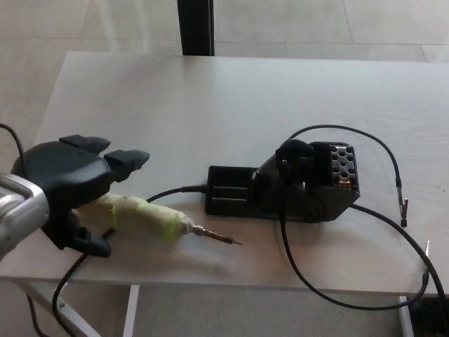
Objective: Use the left hand of the robot to grab the soldering gun kept on the middle of the table and pull it out of its base and keep it on the left side of the base
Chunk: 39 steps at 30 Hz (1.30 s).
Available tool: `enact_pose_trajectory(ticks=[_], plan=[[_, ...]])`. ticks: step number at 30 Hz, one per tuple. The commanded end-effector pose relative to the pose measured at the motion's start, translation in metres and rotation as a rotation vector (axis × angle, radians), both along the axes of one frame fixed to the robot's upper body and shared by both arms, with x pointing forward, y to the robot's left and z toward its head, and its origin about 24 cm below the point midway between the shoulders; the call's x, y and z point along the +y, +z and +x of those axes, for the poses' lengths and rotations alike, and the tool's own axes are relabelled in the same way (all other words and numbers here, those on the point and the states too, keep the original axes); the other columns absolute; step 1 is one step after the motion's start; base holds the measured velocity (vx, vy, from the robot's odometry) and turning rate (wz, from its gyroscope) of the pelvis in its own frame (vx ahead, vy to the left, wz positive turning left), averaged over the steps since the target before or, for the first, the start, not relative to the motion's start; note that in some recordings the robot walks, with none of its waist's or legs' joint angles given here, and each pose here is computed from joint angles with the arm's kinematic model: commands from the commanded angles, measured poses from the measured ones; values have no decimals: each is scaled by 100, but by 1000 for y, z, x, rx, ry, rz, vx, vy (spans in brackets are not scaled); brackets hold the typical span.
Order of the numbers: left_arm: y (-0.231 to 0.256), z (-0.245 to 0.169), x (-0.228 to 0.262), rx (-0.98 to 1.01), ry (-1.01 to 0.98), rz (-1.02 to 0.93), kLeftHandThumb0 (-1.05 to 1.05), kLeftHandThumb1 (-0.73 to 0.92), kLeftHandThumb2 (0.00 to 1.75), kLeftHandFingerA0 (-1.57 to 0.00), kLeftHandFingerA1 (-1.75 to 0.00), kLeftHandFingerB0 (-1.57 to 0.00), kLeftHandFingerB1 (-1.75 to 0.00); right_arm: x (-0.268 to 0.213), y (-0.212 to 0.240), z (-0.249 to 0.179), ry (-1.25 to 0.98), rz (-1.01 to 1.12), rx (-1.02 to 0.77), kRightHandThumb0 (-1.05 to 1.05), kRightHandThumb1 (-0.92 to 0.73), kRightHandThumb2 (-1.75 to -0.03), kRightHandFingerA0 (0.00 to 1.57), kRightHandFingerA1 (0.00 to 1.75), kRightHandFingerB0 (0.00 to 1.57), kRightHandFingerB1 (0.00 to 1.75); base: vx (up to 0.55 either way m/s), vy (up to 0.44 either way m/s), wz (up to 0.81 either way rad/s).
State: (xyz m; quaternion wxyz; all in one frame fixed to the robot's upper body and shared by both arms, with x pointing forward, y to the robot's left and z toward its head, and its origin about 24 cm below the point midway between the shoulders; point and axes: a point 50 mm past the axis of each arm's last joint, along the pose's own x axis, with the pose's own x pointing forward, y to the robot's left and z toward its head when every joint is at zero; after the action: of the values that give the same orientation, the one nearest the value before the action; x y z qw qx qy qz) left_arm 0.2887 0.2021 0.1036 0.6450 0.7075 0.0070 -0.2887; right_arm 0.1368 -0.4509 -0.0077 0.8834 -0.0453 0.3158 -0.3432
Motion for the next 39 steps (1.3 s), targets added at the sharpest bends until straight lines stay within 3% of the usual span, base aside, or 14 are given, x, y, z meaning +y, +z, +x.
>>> enact_pose_trajectory(ticks=[1,3,6,17,18,20,21,27,29,30,31,32,33,39], plan=[[41,3,22,164,195,-456,-98,57,58,0,0,0,0,-1,2,1,-4,24,-42,-101,-36,-115,111,115,46,118,0,0,0],[52,4,30,145,230,-592,-97,58,59,0,0,0,0,-1,2,0,-7,22,-33,-97,-45,-102,107,116,26,146,0,0,0],[78,-2,59,84,301,-834,-95,56,79,0,0,0,0,-1,2,1,-5,24,-40,-100,-36,-117,110,117,45,117,0,0,0],[85,-80,171,6,723,-1063,-95,65,65,0,0,0,0,1,0,2,-1,29,-41,-103,-46,-127,121,119,52,118,0,0,0],[79,-100,190,-53,843,-1147,-93,53,82,0,0,0,-1,1,1,2,-2,30,-40,-103,-47,-105,118,118,32,144,0,0,0],[67,-126,217,-144,955,-1247,-98,57,95,0,-30,0,-17,2,-1,1,12,36,-41,-101,-50,-100,110,120,30,148,0,0,0],[57,-140,230,-244,1035,-1318,-97,55,93,0,-37,0,-29,2,-1,1,4,41,-44,-105,-46,-127,115,119,49,117,0,0,0],[-6,-203,274,-480,1402,-1305,-102,61,74,0,-15,0,-7,2,-2,-1,3,43,-40,-101,-41,-116,108,118,42,114,0,0,0],[-28,-220,275,-508,1534,-1330,-102,69,103,0,-43,0,-25,3,-3,0,-3,49,-48,-100,-40,-116,106,119,40,113,0,0,0],[-41,-227,275,-501,1606,-1329,-89,77,72,0,0,0,0,3,-3,0,-7,49,-48,-101,-40,-115,107,119,40,113,0,0,0],[-51,-232,273,-481,1664,-1331,-103,72,103,0,-40,0,-21,3,-3,0,1,49,-49,-98,-51,-100,102,126,18,146,0,0,0],[-64,-237,268,-427,1725,-1314,-105,71,99,0,-45,0,-24,3,-3,0,6,45,-45,-98,-49,-107,107,122,15,151,0,0,0],[-84,-247,260,-320,1808,-1277,-105,68,99,0,-49,0,-27,4,-5,-1,7,44,-33,-96,-49,-126,110,117,38,104,0,0,0],[-139,-263,233,-12,1984,-1249,-101,65,101,0,-47,0,-25,7,-8,-2,14,51,-28,-100,-55,-95,114,119,14,146,0,0,0]])
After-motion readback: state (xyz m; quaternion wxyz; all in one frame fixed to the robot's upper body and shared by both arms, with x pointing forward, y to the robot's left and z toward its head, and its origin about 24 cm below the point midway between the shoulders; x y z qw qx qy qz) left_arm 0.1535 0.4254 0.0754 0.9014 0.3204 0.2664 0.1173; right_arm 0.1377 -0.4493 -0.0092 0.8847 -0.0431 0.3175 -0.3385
